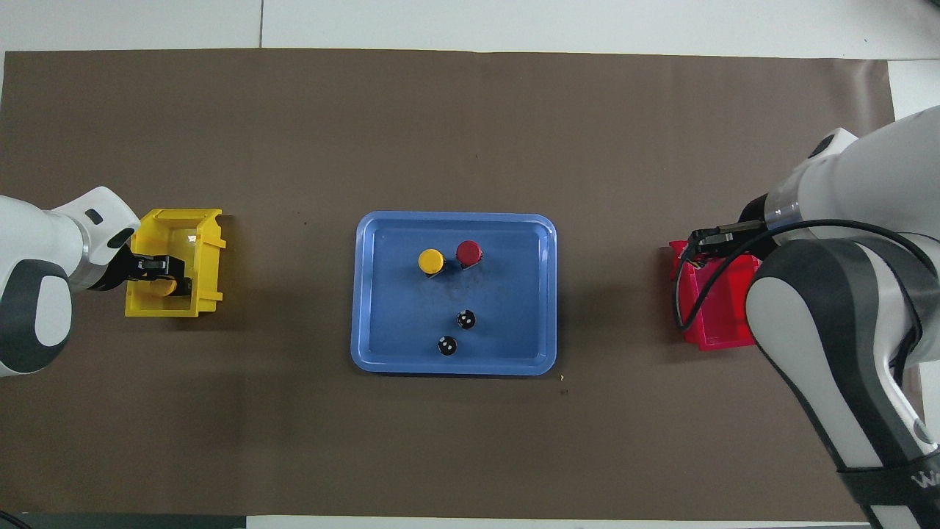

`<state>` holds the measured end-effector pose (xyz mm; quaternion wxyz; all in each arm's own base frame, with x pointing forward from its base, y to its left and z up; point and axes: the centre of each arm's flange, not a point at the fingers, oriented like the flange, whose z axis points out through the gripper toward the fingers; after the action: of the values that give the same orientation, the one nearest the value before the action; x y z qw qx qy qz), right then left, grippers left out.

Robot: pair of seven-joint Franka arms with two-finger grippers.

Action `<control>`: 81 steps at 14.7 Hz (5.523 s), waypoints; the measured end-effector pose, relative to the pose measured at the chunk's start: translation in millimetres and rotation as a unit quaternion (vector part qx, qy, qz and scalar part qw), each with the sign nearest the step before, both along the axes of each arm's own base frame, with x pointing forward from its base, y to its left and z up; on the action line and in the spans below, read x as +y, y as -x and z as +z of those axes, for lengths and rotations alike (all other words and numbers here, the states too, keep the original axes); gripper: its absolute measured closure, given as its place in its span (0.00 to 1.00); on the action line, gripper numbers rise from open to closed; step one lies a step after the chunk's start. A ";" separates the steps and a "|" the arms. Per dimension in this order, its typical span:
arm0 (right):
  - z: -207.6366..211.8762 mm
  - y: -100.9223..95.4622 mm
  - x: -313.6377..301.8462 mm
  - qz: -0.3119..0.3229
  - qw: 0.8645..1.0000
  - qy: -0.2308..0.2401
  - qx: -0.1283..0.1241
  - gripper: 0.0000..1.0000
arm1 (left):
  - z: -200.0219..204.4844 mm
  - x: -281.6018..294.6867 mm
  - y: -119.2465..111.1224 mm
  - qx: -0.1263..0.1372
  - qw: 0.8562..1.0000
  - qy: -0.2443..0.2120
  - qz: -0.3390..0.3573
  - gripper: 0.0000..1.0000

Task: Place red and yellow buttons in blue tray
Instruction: 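Grasp the second yellow button while the right gripper grasps the red button, then place the red button in the tray while the left gripper carries yellow, then lower the second yellow button into the tray with the left gripper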

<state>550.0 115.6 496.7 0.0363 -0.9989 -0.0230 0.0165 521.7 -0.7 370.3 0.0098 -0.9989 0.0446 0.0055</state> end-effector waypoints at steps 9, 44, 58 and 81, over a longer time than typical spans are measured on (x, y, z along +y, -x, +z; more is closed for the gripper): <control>-65.7 2.1 162.0 -0.033 0.998 -0.022 -0.048 0.59 | -8.0 1.0 4.3 0.001 1.000 0.001 0.003 0.59; 131.7 -4.8 -83.7 -0.079 0.995 0.047 -0.039 0.00 | 10.8 -331.6 9.2 -0.025 0.983 0.039 0.179 0.59; 150.4 11.0 -175.2 -0.044 0.998 0.049 -0.003 0.00 | -7.2 -337.5 17.5 -0.016 0.985 0.028 0.170 0.59; 150.3 11.8 -172.8 -0.042 0.998 0.048 0.000 0.00 | 57.8 -294.9 -15.6 -0.031 0.993 -0.020 0.112 0.00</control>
<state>538.2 -57.2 647.0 -0.0114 -0.9996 0.0197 0.0163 537.4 -295.6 428.1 0.0301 -0.9970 -0.0676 -0.0231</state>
